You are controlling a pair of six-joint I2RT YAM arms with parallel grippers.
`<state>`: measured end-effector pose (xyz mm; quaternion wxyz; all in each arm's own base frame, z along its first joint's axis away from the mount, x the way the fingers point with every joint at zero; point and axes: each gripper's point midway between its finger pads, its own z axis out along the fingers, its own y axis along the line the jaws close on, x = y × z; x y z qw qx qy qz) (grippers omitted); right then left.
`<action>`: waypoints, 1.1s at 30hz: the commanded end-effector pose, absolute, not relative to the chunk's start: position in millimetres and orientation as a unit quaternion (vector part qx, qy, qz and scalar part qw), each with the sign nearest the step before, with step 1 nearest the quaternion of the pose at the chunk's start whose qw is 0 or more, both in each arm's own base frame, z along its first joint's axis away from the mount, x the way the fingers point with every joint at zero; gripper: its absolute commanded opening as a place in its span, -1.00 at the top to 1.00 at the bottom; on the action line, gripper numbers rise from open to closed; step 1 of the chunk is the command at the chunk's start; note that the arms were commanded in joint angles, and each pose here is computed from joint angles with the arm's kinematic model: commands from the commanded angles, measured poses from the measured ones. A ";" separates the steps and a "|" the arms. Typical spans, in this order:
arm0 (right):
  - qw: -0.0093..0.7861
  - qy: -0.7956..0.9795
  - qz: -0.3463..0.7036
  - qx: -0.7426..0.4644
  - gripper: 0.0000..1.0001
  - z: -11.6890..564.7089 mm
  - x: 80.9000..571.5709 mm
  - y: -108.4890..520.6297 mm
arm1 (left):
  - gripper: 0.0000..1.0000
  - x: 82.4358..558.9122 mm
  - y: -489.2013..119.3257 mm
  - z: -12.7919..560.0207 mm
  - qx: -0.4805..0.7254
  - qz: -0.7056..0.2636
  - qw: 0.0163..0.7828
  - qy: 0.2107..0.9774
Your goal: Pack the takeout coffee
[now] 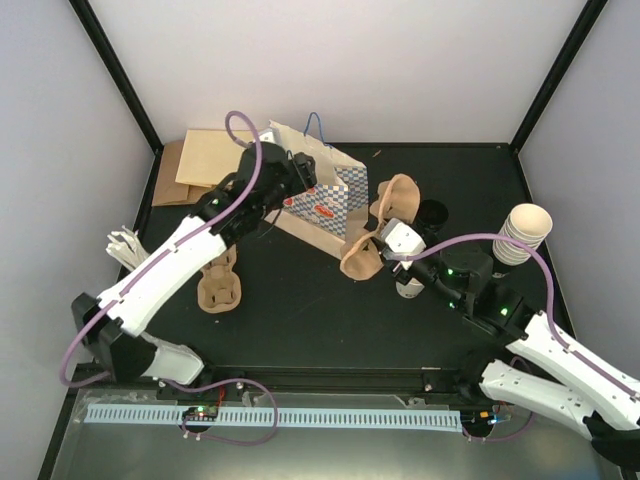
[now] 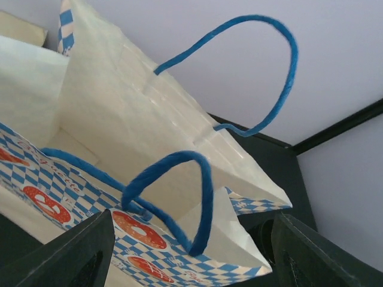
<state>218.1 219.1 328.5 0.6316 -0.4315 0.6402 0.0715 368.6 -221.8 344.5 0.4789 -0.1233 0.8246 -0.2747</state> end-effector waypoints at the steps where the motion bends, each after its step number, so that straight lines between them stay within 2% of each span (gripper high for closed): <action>1: 0.649 0.647 0.053 -0.396 0.20 338.4 224.0 205.4 | -0.50 371.7 -206.6 339.6 -0.211 -0.201 0.458 0.840; 10: 0.659 0.640 0.050 -0.391 0.20 342.6 219.8 198.5 | -0.56 383.0 -220.8 322.3 -0.243 -0.171 0.439 0.848; 19: 0.658 0.642 0.056 -0.391 0.21 342.0 218.0 198.4 | -0.53 399.3 -219.2 299.0 -0.289 -0.106 0.416 0.856; 23: 0.659 0.640 0.058 -0.391 0.21 344.5 216.3 197.7 | -0.43 402.9 -216.6 289.5 -0.300 -0.089 0.418 0.853; 26: 0.659 0.638 0.062 -0.393 0.21 346.3 214.9 198.4 | -0.16 403.4 -212.1 286.1 -0.302 -0.077 0.420 0.852; 33: 0.652 0.641 0.062 -0.400 0.21 343.1 216.4 202.0 | 0.66 390.8 -193.6 297.6 -0.305 -0.058 0.428 0.849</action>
